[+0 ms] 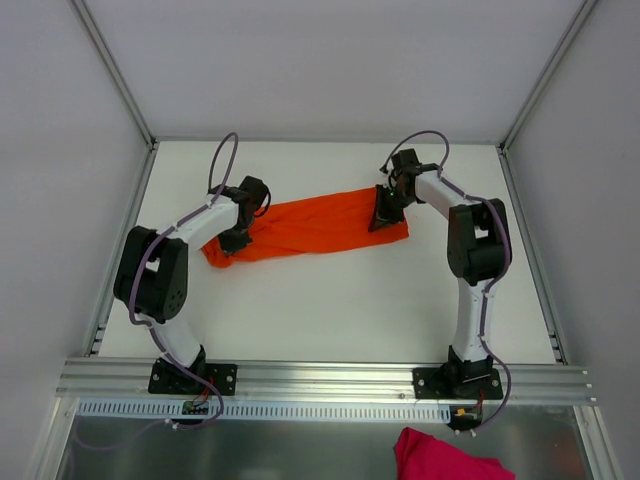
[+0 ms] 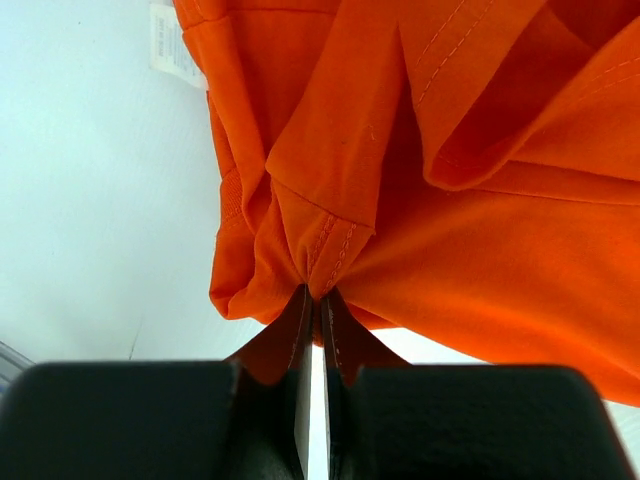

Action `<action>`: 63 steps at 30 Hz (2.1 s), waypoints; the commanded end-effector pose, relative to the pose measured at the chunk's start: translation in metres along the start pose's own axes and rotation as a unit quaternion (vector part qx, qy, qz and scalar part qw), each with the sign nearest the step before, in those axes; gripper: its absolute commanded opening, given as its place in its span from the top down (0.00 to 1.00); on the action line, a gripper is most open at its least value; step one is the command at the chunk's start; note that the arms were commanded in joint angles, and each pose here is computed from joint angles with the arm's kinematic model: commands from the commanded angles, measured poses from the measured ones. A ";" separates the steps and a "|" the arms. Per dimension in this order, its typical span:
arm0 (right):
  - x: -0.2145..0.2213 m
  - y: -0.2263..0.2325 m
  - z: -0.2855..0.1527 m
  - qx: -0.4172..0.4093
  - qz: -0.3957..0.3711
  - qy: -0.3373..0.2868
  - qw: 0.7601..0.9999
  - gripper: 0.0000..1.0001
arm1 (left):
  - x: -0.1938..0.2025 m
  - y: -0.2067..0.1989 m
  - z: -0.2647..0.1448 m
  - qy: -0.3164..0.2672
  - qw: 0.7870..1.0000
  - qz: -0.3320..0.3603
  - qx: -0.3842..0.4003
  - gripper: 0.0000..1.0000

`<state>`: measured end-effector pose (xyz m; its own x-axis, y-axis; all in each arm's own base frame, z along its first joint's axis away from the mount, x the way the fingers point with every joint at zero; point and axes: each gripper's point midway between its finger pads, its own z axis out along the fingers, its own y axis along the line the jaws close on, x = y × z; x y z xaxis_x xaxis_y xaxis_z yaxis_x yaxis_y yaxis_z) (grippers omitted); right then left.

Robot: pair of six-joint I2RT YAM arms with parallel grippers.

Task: Fold and stack the t-shirts
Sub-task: Fold the other side of the tshirt into a rectangle

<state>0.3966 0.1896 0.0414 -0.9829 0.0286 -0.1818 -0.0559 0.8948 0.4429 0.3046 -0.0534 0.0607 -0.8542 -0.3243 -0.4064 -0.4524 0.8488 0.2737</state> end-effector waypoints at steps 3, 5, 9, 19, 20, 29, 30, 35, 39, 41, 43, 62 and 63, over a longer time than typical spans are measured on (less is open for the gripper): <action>-0.032 0.019 -0.013 -0.005 -0.024 -0.042 0.999 0.99 | -0.001 0.016 -0.016 -0.010 1.000 -0.015 -0.009 1.00; -0.032 0.010 -0.015 0.022 -0.028 -0.044 0.998 0.99 | -0.002 0.018 -0.018 -0.011 1.000 -0.017 -0.009 1.00; -0.036 -0.006 -0.032 0.078 -0.051 -0.056 0.994 0.99 | -0.002 0.020 -0.021 -0.009 1.000 -0.013 -0.011 1.00; -0.036 -0.040 -0.041 0.171 -0.068 -0.033 0.982 0.99 | 0.000 0.022 -0.029 0.004 1.000 -0.004 -0.009 1.00; -0.034 -0.040 -0.040 0.172 -0.066 -0.028 0.983 0.99 | 0.000 0.023 -0.030 0.005 1.000 -0.004 -0.009 1.00; -0.005 -0.022 -0.013 0.101 -0.058 0.029 0.993 0.99 | 0.010 0.019 -0.029 0.032 0.999 0.009 -0.001 1.00; -0.002 -0.014 -0.010 0.076 -0.053 0.036 0.995 0.99 | 0.011 0.016 -0.027 0.036 0.999 0.008 0.003 1.00; -0.005 0.016 0.008 -0.012 -0.032 0.034 0.999 0.99 | 0.012 0.012 -0.024 0.039 0.999 0.010 0.007 1.00; -0.002 0.022 0.022 -0.033 -0.021 0.049 0.998 0.99 | 0.012 0.007 -0.026 0.046 0.999 0.012 0.016 1.00; 0.000 0.017 0.027 -0.015 -0.021 0.052 0.998 0.99 | 0.011 0.005 -0.027 0.048 0.999 0.012 0.018 1.00; 0.005 0.012 0.028 0.005 -0.025 0.059 0.998 0.99 | 0.014 0.005 -0.029 0.055 0.998 0.012 0.022 1.00; 0.008 -0.022 -0.003 0.119 -0.059 0.036 0.990 0.99 | 0.042 0.053 -0.043 0.077 0.996 0.036 -0.022 1.00; 0.007 -0.022 -0.005 0.121 -0.060 0.033 0.990 0.99 | 0.047 0.058 -0.042 0.082 0.995 0.041 -0.031 1.00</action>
<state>0.3911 0.1890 0.0189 -0.9883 -0.0806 -0.1296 -0.1166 0.9464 0.3011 0.2563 -0.0539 0.0825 -0.8980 -0.3455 -0.2723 -0.4170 0.8659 0.2764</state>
